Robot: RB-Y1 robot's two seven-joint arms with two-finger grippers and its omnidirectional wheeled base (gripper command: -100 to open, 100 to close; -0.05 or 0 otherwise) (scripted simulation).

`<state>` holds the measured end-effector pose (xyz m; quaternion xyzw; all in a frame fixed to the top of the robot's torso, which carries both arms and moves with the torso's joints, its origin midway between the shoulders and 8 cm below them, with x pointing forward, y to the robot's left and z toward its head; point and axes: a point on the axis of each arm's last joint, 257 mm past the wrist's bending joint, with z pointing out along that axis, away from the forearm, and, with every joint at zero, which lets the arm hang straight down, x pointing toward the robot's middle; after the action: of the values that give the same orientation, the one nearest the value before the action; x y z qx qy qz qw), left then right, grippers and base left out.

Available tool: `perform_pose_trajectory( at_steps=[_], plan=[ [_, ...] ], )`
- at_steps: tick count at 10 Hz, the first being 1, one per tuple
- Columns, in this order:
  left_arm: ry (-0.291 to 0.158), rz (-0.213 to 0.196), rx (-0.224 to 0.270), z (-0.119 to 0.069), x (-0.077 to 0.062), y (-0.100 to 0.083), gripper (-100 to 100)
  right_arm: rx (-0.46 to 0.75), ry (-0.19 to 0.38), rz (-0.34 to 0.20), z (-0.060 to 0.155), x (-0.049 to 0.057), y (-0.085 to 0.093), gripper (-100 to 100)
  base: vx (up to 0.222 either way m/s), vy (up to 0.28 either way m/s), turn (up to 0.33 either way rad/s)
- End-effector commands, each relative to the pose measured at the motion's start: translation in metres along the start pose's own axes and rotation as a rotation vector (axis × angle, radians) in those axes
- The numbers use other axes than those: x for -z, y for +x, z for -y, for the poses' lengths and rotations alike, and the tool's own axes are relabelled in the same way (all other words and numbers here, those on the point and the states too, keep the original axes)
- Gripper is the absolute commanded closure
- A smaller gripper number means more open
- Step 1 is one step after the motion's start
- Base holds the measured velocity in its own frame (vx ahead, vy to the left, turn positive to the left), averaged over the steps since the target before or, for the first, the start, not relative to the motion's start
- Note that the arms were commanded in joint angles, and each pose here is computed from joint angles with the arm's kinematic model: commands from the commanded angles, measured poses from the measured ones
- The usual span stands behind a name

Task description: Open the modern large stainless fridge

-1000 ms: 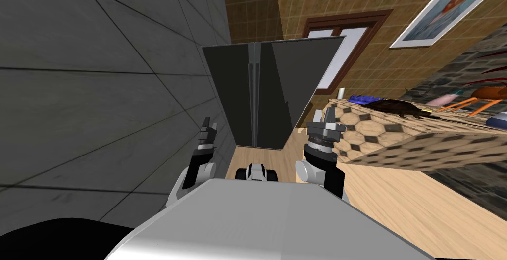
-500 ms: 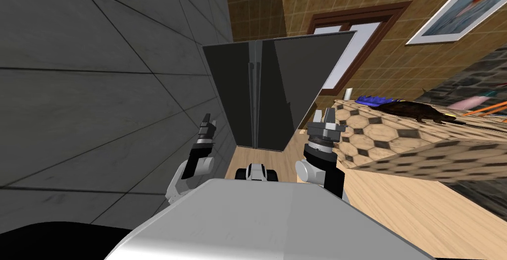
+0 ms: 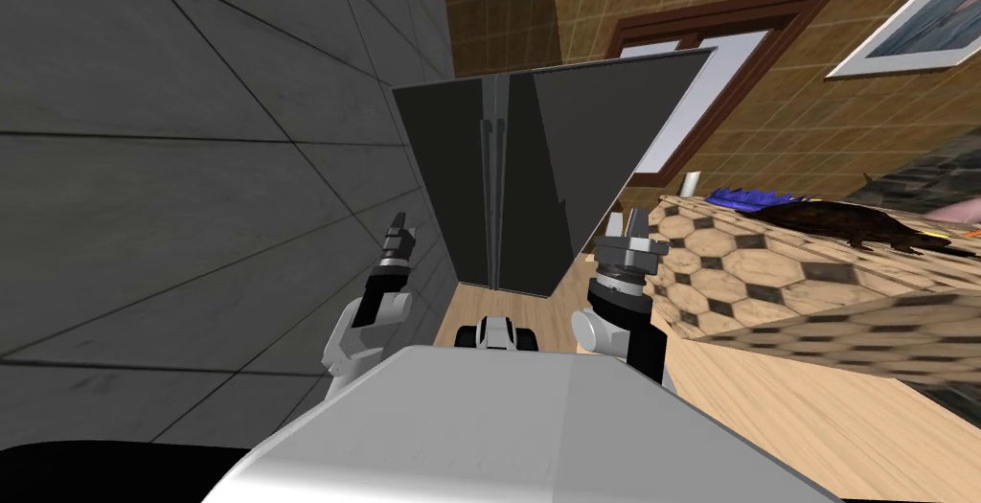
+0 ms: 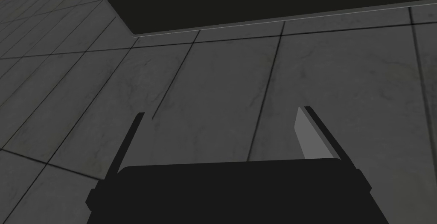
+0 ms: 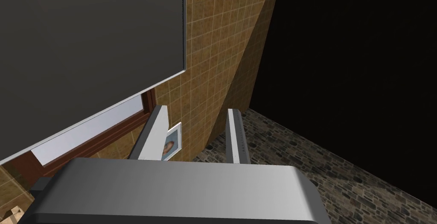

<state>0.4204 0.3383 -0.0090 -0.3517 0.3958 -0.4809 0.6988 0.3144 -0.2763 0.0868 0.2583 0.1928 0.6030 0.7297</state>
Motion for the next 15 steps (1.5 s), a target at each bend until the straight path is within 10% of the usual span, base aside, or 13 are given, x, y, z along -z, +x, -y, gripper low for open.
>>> perform_pose_trajectory(
  at_steps=[1,15],
  plan=[
    [-0.015,0.017,-0.012,0.001,-0.016,-0.009,-100,0.0,0.0,0.0,0.0,0.0,0.0,0,0.042,-0.038,0.112],
    [-0.112,0.158,0.006,0.015,-0.084,-0.067,-100,0.0,0.0,0.0,0.0,0.0,0.0,0,0.038,-0.049,0.078]
  ],
)
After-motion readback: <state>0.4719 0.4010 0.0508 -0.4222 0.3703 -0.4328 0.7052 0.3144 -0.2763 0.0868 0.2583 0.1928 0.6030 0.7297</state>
